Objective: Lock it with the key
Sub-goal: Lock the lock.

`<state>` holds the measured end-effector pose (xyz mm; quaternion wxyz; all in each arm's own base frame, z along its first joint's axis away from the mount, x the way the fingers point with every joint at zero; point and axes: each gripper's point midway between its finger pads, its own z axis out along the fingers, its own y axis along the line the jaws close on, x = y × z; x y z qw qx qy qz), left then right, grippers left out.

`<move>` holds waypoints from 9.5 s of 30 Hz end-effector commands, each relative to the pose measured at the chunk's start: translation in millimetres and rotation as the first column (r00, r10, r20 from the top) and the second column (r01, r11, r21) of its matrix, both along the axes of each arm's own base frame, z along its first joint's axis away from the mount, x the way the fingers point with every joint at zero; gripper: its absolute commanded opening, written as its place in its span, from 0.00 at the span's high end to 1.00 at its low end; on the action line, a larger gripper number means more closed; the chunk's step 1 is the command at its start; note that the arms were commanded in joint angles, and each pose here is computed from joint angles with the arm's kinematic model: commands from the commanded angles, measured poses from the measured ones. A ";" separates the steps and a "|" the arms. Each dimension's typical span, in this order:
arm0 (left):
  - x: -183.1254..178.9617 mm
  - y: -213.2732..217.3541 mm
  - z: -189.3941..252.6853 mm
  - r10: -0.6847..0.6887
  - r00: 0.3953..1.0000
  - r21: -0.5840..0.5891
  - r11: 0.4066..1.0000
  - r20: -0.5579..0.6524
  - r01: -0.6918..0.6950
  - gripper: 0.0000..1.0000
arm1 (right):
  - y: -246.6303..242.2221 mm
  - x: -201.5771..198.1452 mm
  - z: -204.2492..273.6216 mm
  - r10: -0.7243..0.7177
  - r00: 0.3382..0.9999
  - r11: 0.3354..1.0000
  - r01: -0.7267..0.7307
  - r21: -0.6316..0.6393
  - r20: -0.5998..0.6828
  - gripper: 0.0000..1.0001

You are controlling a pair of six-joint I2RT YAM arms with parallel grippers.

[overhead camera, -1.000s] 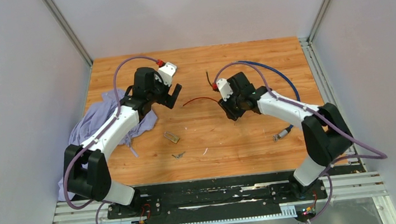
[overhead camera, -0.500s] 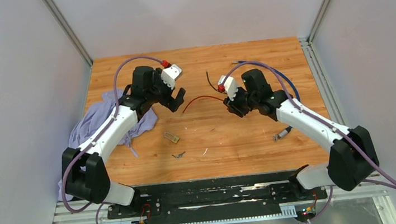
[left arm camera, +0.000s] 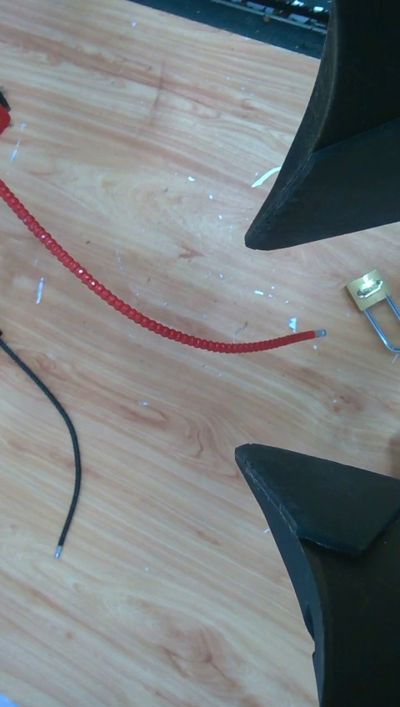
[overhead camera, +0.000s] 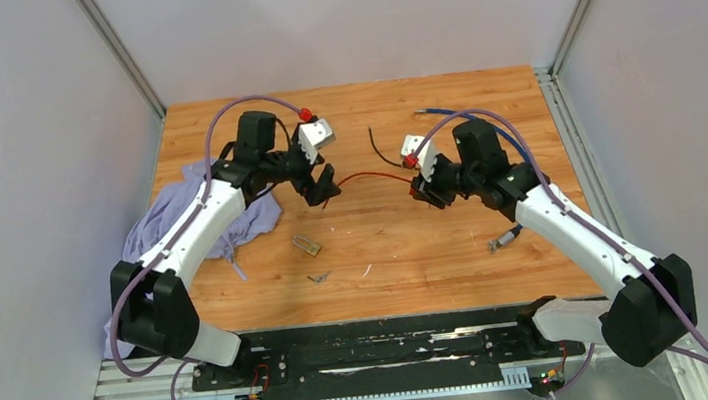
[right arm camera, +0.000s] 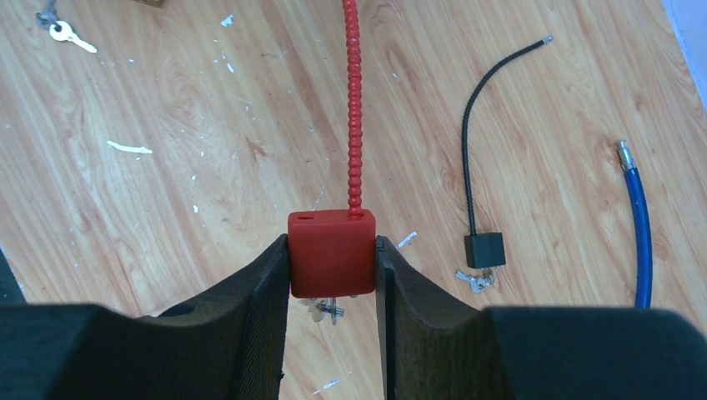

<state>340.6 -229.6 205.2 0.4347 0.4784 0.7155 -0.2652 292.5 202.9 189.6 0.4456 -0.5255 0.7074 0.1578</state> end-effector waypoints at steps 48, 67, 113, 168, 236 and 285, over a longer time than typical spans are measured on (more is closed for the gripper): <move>-48.4 -75.4 69.5 -0.265 0.924 -0.414 0.900 -0.274 0.136 1.00 | 28.9 0.1 34.3 0.055 0.992 0.982 -0.033 0.186 -0.113 0.69; -48.7 -74.0 69.2 -0.292 0.887 -0.485 0.870 -0.359 0.090 1.00 | 17.0 -1.3 37.6 0.033 0.993 0.974 -0.006 0.228 -0.115 0.58; -36.9 -70.7 58.9 -0.248 0.877 -0.492 0.871 -0.412 0.016 1.00 | 10.6 -17.0 30.8 0.120 0.990 0.971 -0.102 0.215 -0.071 0.95; -105.3 -10.6 12.4 -0.428 0.815 -0.179 0.904 -0.390 0.388 0.51 | 0.7 -29.7 29.4 0.223 0.974 0.969 -0.217 0.122 -0.037 0.99; -40.3 -122.2 139.4 -0.077 0.965 -0.490 0.870 -0.250 -0.058 1.00 | 63.4 -15.2 65.4 0.309 0.948 0.875 -0.249 0.414 -0.083 0.99; -62.3 -145.1 84.4 -0.156 0.930 -0.611 0.787 -0.332 -0.086 1.00 | 71.8 -53.6 82.1 0.471 0.878 0.752 -0.346 0.562 -0.090 0.99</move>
